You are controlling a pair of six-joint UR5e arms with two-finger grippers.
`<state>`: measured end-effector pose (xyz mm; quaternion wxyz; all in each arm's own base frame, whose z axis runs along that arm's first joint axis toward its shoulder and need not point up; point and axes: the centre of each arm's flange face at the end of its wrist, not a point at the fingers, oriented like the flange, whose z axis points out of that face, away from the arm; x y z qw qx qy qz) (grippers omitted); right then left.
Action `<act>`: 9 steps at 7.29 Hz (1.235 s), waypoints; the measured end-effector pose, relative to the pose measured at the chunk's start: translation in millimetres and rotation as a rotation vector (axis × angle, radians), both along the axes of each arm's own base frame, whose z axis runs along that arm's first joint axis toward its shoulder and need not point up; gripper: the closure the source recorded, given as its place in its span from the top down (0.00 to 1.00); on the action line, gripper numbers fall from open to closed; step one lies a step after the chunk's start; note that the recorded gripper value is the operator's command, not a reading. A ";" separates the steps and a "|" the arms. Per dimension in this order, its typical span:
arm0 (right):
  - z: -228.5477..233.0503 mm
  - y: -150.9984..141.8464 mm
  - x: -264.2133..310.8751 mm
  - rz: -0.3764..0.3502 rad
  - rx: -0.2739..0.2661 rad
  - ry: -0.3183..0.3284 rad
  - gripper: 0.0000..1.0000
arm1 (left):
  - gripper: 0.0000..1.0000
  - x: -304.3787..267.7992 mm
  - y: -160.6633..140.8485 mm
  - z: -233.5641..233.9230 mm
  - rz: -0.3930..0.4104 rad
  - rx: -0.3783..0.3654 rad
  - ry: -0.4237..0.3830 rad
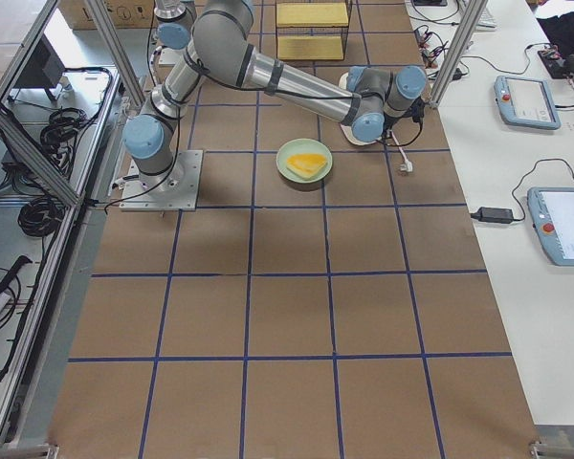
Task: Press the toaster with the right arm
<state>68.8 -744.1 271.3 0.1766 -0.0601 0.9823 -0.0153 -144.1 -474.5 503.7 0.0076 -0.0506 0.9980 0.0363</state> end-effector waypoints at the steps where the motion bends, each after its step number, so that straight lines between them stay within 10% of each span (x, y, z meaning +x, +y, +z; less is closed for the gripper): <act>1: 19.6 0.7 -0.2 0.006 -0.023 0.057 1.00 | 1.00 0.0 0.0 -0.2 0.000 0.000 0.000; 4: 112.5 24.2 25.1 0.055 -0.118 0.347 1.00 | 1.00 0.0 0.0 0.1 0.000 -0.001 0.000; 9: 210.3 153.2 45.5 0.045 -0.113 0.347 1.00 | 1.00 0.0 0.1 -0.1 0.000 0.000 0.000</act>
